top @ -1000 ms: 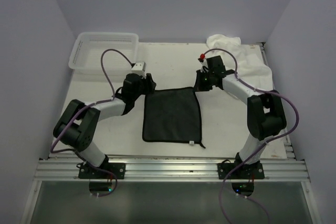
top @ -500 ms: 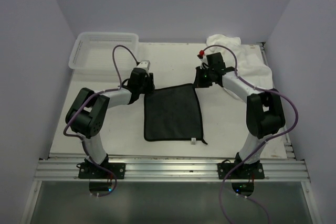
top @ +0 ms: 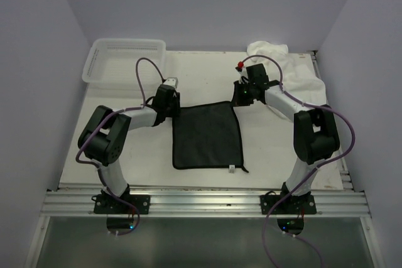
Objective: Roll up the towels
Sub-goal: Flatten the towel, then fold the towel
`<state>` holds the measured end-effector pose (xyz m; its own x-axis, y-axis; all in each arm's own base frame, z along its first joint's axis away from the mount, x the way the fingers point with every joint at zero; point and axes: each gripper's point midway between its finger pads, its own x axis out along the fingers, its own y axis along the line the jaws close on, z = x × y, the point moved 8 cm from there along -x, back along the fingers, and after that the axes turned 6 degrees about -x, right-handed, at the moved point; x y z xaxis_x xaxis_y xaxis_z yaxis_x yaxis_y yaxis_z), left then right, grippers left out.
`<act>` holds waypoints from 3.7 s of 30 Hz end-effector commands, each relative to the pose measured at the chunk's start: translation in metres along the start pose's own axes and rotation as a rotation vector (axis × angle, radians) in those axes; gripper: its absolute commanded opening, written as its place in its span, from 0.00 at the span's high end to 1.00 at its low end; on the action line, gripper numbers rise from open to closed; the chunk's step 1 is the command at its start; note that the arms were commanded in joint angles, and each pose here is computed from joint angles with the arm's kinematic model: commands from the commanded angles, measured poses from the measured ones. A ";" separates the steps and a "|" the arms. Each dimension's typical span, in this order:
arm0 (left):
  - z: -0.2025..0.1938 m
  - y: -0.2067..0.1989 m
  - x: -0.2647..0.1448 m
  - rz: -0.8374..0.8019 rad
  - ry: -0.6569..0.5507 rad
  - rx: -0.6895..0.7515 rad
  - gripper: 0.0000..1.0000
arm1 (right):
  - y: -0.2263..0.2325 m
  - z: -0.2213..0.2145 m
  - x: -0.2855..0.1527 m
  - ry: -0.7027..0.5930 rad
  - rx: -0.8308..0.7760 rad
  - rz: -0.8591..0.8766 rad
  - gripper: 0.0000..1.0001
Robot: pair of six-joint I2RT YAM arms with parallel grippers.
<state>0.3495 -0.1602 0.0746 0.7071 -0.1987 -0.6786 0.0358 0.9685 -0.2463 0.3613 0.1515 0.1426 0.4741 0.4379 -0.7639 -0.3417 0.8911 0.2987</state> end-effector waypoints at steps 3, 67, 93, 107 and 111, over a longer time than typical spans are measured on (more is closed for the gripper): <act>0.007 0.006 -0.009 0.059 0.002 0.025 0.62 | -0.003 0.006 0.000 -0.011 -0.021 -0.015 1.00; -0.056 0.011 -0.141 -0.369 -0.219 -0.084 1.00 | 0.018 -0.105 -0.087 -0.040 -0.019 -0.033 1.00; -0.096 0.008 -0.162 -0.407 -0.151 -0.111 1.00 | 0.018 -0.169 -0.106 0.001 0.131 -0.044 1.00; -0.102 0.010 -0.165 -0.411 -0.139 -0.110 1.00 | 0.020 -0.180 -0.118 -0.025 0.158 -0.054 1.00; -0.106 0.011 -0.163 -0.409 -0.129 -0.112 1.00 | 0.022 -0.184 -0.122 -0.041 0.171 -0.041 1.00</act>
<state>0.1610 -0.1367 0.1167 0.7222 -0.5623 -0.4029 0.2878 0.7739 -0.5641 0.1547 0.1007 0.1411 0.5203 0.4357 -0.7345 -0.2218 0.8995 0.3765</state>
